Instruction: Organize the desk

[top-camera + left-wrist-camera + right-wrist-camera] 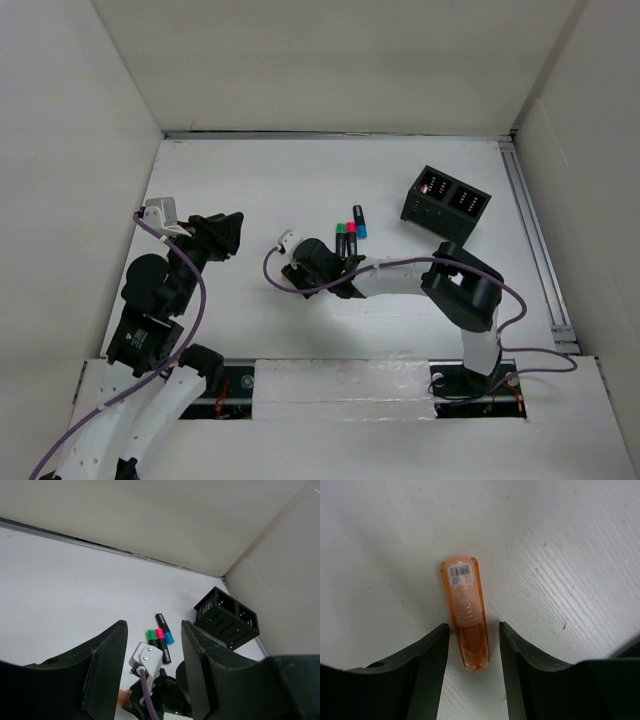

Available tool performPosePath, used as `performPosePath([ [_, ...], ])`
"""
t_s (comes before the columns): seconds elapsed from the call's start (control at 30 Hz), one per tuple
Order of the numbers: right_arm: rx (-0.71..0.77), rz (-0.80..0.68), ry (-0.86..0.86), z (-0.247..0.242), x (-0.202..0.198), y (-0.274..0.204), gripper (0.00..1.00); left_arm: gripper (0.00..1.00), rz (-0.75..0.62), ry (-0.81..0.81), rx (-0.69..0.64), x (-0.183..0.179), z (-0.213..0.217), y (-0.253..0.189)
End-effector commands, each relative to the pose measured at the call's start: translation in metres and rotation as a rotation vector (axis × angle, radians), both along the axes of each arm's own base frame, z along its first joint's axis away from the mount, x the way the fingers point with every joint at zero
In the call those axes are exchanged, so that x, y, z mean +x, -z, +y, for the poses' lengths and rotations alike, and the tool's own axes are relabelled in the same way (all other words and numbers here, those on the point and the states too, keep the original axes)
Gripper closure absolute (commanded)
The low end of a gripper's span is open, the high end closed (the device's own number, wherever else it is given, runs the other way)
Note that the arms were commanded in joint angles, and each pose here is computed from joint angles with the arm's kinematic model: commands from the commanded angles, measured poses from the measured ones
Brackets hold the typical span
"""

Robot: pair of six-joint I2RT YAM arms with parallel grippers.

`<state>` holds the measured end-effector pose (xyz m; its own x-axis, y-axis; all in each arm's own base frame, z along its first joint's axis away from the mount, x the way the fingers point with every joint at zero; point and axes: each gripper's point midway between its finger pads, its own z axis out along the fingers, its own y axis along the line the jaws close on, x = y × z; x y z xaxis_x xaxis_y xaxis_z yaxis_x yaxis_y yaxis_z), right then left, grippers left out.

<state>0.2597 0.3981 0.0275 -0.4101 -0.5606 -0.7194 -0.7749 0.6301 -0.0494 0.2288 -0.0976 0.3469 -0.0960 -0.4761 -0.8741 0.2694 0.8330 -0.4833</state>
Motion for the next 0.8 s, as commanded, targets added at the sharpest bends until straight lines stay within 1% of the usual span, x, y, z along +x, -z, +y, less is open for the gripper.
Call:
performPosePath([
  [0.0, -0.005, -0.018, 0.016, 0.008, 0.009, 0.011, 0.5, 0.57, -0.041, -0.008, -0.003, 0.0, 0.002, -0.009],
  [0.13, 0.012, -0.001, 0.008, 0.017, 0.01, 0.017, 0.49, 0.57, -0.046, -0.008, -0.004, -0.001, 0.003, -0.01],
  [0.2, 0.033, 0.003, 0.011, 0.022, 0.01, 0.014, 0.65, 0.57, -0.044, -0.011, -0.003, -0.001, 0.003, -0.01],
  [0.27, 0.074, -0.001, 0.021, 0.026, 0.011, 0.002, 0.77, 0.56, -0.042, -0.013, -0.004, -0.001, 0.003, -0.009],
  [0.3, 0.143, -0.015, 0.048, 0.028, 0.02, -0.021, 0.8, 0.57, -0.04, -0.012, -0.005, -0.001, 0.003, -0.008],
  [0.37, 0.217, -0.019, 0.093, 0.022, 0.035, -0.045, 0.81, 0.57, -0.035, -0.006, -0.002, 0.0, 0.002, -0.007],
  [0.4, 0.302, -0.042, 0.151, 0.012, 0.056, -0.077, 0.83, 0.57, -0.037, -0.005, -0.005, 0.0, 0.002, -0.008],
  [0.43, 0.342, -0.057, 0.187, 0.004, 0.068, -0.093, 0.83, 0.57, -0.038, -0.002, -0.003, 0.0, 0.001, -0.008],
  [0.5, 0.429, -0.087, 0.288, -0.021, 0.093, -0.123, 0.83, 0.57, -0.026, 0.007, 0.003, 0.001, -0.001, -0.005],
  [0.53, 0.477, -0.139, 0.379, -0.054, 0.12, -0.151, 0.83, 0.57, -0.028, 0.007, 0.005, 0.001, -0.001, -0.006],
  [0.6, 0.505, -0.197, 0.526, -0.099, 0.148, -0.169, 0.84, 0.57, -0.025, 0.01, 0.006, 0.001, -0.002, -0.005],
  [0.63, 0.525, -0.248, 0.633, -0.144, 0.171, -0.186, 0.84, 0.57, -0.026, 0.009, 0.006, 0.0, -0.001, -0.005],
  [0.7, 0.523, -0.291, 0.754, -0.191, 0.189, -0.195, 0.84, 0.56, -0.035, 0.01, 0.002, -0.002, -0.001, -0.007],
  [0.73, 0.514, -0.318, 0.836, -0.229, 0.202, -0.199, 0.84, 0.56, -0.036, 0.01, 0.002, -0.002, 0.0, -0.007],
  [0.77, 0.517, -0.333, 0.874, -0.248, 0.206, -0.205, 0.84, 0.56, -0.039, 0.016, 0.001, -0.003, -0.001, -0.007],
])
